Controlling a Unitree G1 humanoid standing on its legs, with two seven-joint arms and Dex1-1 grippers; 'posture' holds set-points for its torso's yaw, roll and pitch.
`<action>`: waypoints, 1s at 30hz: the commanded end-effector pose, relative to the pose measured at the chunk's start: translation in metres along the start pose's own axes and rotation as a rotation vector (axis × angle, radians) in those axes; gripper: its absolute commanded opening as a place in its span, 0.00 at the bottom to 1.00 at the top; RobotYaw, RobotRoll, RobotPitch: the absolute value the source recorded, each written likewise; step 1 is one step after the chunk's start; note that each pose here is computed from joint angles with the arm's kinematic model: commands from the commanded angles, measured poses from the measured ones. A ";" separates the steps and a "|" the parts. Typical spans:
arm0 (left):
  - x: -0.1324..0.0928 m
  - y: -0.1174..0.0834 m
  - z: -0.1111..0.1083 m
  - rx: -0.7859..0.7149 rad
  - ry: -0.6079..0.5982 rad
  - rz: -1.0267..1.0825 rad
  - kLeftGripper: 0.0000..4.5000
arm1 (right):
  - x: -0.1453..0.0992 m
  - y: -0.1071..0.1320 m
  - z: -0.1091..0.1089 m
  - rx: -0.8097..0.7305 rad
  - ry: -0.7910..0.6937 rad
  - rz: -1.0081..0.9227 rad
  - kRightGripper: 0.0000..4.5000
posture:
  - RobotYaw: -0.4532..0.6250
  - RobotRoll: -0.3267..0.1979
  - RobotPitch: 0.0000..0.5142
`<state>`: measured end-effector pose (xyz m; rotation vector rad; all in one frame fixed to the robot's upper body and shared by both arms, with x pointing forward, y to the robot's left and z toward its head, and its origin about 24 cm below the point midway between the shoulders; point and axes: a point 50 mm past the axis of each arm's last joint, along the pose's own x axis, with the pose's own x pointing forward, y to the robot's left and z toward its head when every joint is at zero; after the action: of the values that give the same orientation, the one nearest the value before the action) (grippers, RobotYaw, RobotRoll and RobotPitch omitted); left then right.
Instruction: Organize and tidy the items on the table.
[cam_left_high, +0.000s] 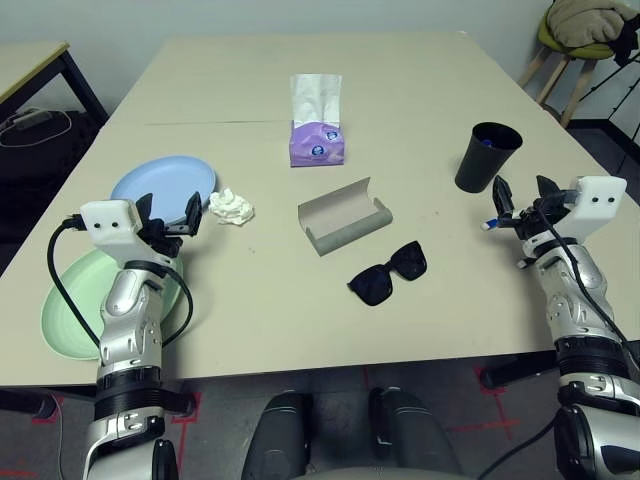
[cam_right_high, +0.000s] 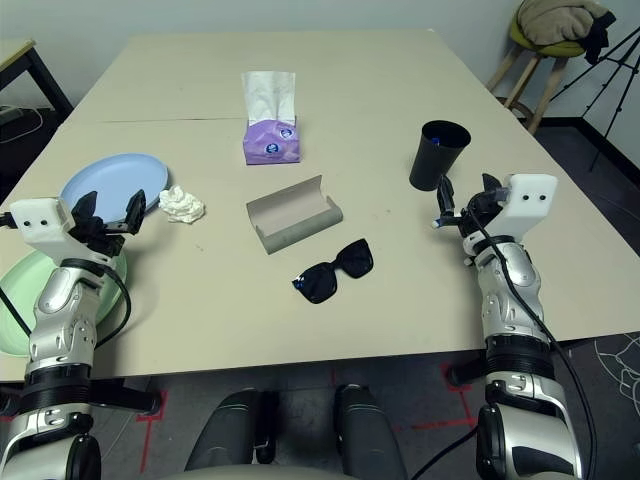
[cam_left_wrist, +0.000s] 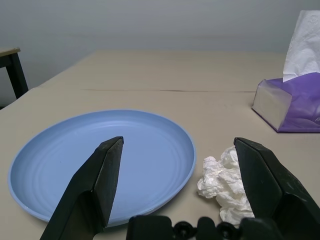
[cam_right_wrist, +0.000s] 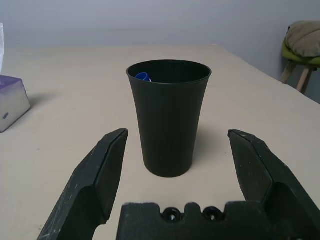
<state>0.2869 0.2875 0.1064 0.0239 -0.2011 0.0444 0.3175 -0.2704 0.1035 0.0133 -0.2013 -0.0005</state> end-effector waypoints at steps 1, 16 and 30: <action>0.002 0.000 0.000 -0.003 0.007 -0.011 1.00 | 0.000 0.002 0.002 -0.004 -0.002 0.002 0.98 | 0.43 0.62 0.24; 0.003 -0.003 0.007 -0.002 -0.020 -0.008 1.00 | 0.005 0.003 0.005 -0.021 -0.005 0.005 0.98 | 0.47 0.62 0.25; 0.003 -0.003 0.018 0.017 -0.042 -0.008 1.00 | 0.004 0.039 0.013 0.006 -0.026 0.392 0.98 | 0.52 0.62 0.26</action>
<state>0.2884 0.2825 0.1233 0.0367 -0.2468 0.0346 0.3222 -0.2345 0.1160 -0.0230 -0.2279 0.3148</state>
